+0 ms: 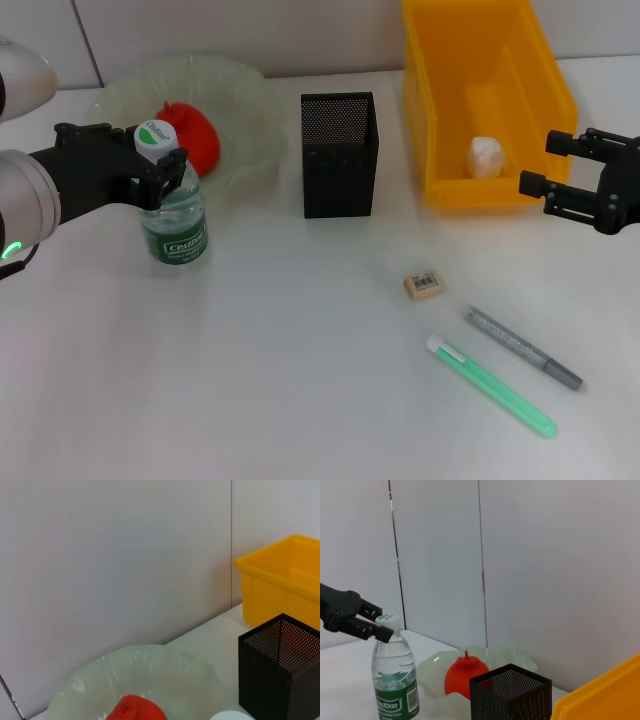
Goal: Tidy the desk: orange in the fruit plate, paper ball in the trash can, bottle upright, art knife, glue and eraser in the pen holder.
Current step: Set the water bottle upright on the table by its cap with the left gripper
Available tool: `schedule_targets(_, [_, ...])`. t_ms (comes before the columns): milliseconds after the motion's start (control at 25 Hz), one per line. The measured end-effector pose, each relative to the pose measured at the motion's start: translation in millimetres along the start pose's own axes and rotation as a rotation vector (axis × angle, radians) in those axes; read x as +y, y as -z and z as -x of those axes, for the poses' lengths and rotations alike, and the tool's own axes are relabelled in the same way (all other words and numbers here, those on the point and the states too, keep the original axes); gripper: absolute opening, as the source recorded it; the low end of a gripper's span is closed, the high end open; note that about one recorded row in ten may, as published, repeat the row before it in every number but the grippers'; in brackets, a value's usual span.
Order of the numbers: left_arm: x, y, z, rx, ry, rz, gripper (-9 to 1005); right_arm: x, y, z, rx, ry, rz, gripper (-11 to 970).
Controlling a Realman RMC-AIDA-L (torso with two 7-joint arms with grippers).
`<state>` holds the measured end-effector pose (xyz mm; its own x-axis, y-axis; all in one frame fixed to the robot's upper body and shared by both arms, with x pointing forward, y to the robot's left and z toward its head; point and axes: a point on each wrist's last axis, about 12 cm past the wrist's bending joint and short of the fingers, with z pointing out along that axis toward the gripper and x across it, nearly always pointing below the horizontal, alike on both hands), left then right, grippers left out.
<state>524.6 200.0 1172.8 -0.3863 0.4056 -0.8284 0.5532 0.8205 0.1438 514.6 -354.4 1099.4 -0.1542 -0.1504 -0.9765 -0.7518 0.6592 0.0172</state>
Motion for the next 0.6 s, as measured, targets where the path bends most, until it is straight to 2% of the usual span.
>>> schedule_targets(600, [-2.3, 2.0, 2.6, 0.000, -0.007, -0.009, 441, 0.9, 2.1, -1.6, 0.000, 0.001, -0.003, 668])
